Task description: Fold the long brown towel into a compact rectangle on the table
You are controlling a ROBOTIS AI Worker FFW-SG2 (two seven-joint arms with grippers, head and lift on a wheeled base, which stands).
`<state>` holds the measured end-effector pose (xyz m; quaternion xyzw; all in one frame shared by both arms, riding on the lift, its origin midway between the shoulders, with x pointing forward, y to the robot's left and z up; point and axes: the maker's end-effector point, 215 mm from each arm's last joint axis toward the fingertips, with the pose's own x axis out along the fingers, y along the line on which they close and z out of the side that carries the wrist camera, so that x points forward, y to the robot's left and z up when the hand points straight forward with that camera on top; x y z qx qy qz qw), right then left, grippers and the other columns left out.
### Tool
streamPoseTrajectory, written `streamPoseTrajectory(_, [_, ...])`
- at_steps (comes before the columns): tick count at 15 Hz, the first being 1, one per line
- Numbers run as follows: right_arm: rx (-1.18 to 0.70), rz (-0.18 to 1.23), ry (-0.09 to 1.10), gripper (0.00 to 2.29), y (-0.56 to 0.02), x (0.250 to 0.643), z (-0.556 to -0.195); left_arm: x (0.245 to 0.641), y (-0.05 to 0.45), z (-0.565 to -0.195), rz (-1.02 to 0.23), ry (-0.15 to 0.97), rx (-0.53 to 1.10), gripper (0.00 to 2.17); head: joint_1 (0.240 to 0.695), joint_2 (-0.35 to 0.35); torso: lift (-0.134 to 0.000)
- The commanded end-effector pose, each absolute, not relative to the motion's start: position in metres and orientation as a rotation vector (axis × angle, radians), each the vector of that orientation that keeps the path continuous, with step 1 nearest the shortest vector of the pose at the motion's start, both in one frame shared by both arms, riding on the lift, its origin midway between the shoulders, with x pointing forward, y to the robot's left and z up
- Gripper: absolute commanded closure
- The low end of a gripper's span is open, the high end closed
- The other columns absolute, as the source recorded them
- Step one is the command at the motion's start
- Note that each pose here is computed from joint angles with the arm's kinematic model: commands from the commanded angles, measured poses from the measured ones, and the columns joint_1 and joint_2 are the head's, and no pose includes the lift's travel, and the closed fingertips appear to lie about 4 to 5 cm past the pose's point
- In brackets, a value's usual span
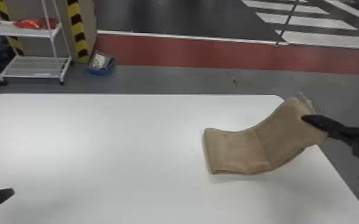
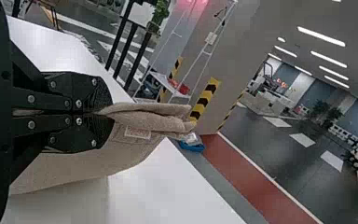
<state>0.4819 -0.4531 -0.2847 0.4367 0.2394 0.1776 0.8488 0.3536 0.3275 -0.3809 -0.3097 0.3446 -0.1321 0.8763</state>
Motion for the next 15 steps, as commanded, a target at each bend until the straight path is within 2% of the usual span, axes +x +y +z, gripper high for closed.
streamPoseTrajectory(1, [0.906,0.409,0.552,1.15,-0.422,0.487,-0.297,0.354,0.322,-0.38,-0.283,0.719,-0.649,0.15,0.695,-0.17,-0.125])
streamPoseTrajectory(4, [0.902,0.458,0.614,1.15,-0.37,0.504,-0.315,0.353,0.323,-0.38,-0.282,0.719,-0.648,0.15,0.695,-0.136,-0.125])
streamPoseTrajectory(7, [0.893,0.484,0.652,1.15,-0.335,0.515,-0.324,0.351,0.325,-0.383,-0.277,0.725,-0.652,0.15,0.695,-0.062,-0.125])
streamPoseTrajectory(15, [0.835,0.534,0.79,1.14,-0.266,0.514,-0.361,0.352,0.327,-0.386,-0.272,0.725,-0.655,0.15,0.695,0.054,-0.125])
